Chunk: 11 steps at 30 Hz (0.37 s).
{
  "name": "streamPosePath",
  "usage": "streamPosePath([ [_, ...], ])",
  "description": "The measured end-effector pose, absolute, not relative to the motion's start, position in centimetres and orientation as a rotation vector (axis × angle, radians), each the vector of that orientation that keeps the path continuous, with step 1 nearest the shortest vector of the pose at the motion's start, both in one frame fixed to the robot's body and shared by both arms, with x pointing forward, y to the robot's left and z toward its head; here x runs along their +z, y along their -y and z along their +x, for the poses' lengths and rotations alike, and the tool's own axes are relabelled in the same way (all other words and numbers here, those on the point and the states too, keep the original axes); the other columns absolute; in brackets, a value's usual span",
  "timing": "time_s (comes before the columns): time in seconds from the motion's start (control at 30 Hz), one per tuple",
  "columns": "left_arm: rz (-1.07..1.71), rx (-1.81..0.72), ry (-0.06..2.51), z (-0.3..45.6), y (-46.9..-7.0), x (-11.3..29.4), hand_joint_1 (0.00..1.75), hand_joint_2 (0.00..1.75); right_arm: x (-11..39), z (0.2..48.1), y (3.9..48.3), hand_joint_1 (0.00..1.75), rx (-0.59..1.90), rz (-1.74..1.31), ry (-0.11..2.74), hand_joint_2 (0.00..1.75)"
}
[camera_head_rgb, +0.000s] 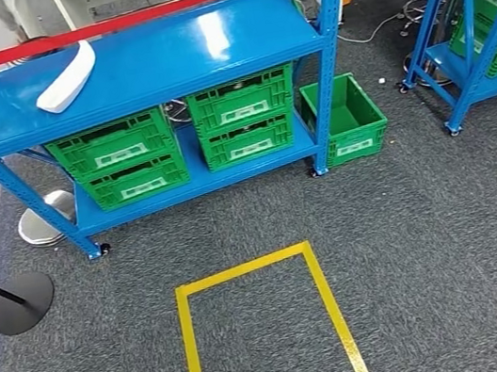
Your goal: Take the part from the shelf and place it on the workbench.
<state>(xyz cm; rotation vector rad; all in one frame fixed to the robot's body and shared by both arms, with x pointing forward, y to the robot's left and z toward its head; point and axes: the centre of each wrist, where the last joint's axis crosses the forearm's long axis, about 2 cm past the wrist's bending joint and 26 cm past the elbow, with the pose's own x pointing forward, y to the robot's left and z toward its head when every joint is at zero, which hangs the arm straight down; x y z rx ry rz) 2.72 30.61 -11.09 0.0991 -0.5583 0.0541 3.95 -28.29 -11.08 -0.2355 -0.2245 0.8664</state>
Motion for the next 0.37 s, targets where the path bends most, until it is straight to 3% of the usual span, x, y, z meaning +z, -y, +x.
streamPosePath([
  [0.37, 0.102, 0.035, 0.568, 3.35, -30.85, -11.03, 0.0, 0.0, -11.13, 3.91, 28.54, 0.0, 0.712, -0.16, 0.121, 0.0],
])
